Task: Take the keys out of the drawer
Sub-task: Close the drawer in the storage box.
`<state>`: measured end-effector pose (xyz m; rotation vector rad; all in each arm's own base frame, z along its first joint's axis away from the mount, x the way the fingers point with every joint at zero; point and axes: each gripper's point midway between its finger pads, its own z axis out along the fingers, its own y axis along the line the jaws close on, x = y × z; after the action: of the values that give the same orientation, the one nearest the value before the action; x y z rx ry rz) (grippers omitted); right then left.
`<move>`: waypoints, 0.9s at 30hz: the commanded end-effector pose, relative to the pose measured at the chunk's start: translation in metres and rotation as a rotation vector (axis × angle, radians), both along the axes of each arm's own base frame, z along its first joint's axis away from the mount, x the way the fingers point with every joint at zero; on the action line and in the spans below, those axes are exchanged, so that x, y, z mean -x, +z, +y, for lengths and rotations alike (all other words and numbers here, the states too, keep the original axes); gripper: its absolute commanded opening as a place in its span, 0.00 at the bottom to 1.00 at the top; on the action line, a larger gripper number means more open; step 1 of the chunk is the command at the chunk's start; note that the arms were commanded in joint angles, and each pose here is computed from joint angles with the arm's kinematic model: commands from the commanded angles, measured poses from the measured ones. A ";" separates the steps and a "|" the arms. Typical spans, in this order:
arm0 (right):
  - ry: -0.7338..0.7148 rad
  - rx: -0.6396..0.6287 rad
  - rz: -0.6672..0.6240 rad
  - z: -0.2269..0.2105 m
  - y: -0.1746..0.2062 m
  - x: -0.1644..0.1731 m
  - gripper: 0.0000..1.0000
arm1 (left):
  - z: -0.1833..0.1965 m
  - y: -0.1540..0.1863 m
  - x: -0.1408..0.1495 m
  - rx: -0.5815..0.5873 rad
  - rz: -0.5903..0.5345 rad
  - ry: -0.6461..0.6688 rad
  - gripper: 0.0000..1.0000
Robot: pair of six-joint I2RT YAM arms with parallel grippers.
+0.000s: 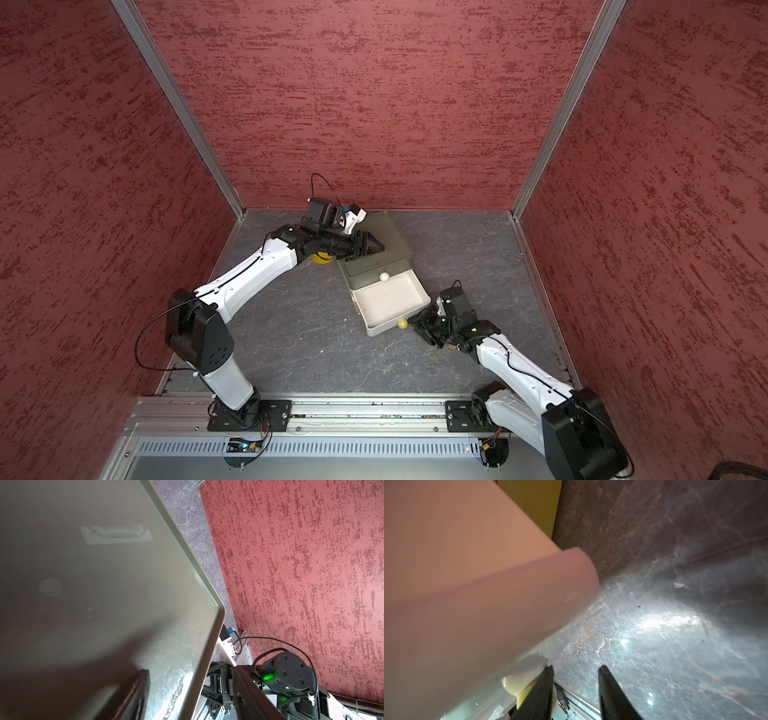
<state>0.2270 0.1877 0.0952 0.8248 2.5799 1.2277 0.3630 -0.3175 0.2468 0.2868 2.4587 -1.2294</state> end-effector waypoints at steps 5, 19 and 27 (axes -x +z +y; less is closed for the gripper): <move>-0.018 -0.018 -0.104 0.010 0.022 -0.033 0.40 | 0.015 -0.053 0.009 -0.112 0.150 0.012 0.67; -0.031 -0.019 -0.126 0.020 0.021 -0.058 0.42 | 0.021 -0.053 0.007 -0.103 0.154 0.018 0.67; -0.041 -0.026 -0.139 0.024 0.021 -0.070 0.42 | 0.022 -0.053 0.008 -0.104 0.154 0.020 0.67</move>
<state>0.2797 0.2066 0.0990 0.7958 2.5092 1.2386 0.3646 -0.3127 0.2470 0.3003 2.4521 -1.2578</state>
